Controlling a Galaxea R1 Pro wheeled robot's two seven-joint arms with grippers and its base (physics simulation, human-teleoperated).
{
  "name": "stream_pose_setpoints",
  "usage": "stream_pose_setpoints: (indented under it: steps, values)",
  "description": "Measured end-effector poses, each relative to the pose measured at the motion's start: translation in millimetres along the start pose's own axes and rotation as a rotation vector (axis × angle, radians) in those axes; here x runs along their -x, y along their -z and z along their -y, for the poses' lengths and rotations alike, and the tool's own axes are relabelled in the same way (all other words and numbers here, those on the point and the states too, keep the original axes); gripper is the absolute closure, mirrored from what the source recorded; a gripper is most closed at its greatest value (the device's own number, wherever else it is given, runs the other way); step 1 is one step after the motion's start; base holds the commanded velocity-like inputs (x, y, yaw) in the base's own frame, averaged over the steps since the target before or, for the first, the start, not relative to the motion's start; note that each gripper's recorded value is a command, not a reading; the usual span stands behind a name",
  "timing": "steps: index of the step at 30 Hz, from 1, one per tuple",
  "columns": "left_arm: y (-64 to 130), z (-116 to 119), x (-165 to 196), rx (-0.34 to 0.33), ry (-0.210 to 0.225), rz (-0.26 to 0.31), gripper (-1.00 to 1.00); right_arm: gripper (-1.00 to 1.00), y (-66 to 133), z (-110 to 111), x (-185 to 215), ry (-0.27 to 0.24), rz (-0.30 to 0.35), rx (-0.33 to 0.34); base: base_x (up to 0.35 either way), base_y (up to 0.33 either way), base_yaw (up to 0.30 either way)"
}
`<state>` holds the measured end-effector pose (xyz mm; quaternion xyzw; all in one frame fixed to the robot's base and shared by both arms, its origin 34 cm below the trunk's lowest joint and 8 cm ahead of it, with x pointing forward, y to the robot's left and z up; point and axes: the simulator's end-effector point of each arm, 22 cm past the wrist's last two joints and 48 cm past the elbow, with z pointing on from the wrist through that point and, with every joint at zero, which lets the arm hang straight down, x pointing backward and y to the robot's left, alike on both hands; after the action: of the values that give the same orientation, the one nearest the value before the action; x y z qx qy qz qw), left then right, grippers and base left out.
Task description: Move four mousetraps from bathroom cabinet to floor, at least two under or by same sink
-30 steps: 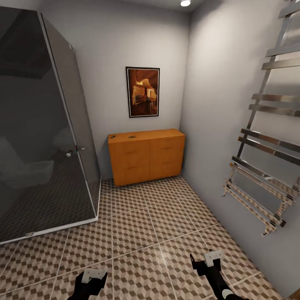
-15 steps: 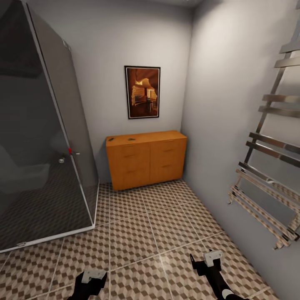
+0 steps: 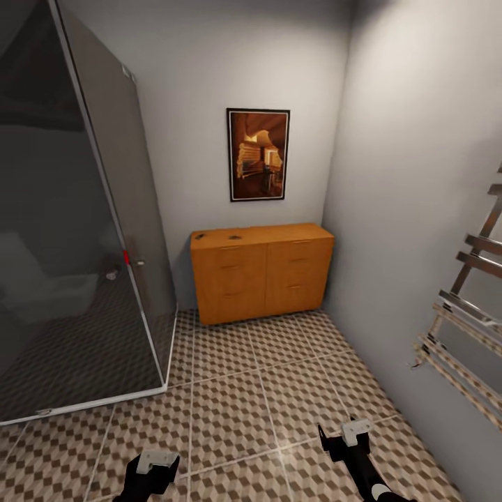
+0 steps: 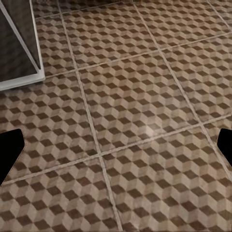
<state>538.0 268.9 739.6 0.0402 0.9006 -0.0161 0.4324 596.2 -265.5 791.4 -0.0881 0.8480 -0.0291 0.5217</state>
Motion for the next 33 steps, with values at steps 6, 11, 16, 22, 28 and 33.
stream_pose_setpoints:
  steps: [6,11,16,22,28,33]
  values:
    - [-0.1,0.0,0.1,0.000,0.000,0.000,-1.00,-1.00,-0.1,0.0,-0.1,0.000,0.000,0.000,0.221,0.000,0.219]
    - [-0.1,0.1,0.8,-0.001,0.000,0.002,-1.00,-1.00,0.0,0.0,0.0,0.000,0.000,0.000,0.026,0.000,0.147]
    - [-0.3,1.0,1.0,-0.003,-0.001,0.003,-1.00,-1.00,-0.1,0.0,0.2,0.000,0.000,0.000,0.004,0.000,0.028]
    - [-0.2,1.9,0.8,-0.006,-0.002,0.003,-1.00,-1.00,-0.2,0.0,0.4,0.000,0.001,0.000,0.000,0.000,0.004]
    - [-0.2,3.2,1.0,-0.008,-0.002,0.004,-1.00,-1.00,-0.1,0.0,0.2,0.000,0.000,0.000,0.000,0.000,0.000]
    - [-0.4,2.8,1.0,-0.006,-0.002,0.003,-1.00,-1.00,-0.2,0.0,0.4,0.000,0.001,0.000,0.000,0.000,0.000]
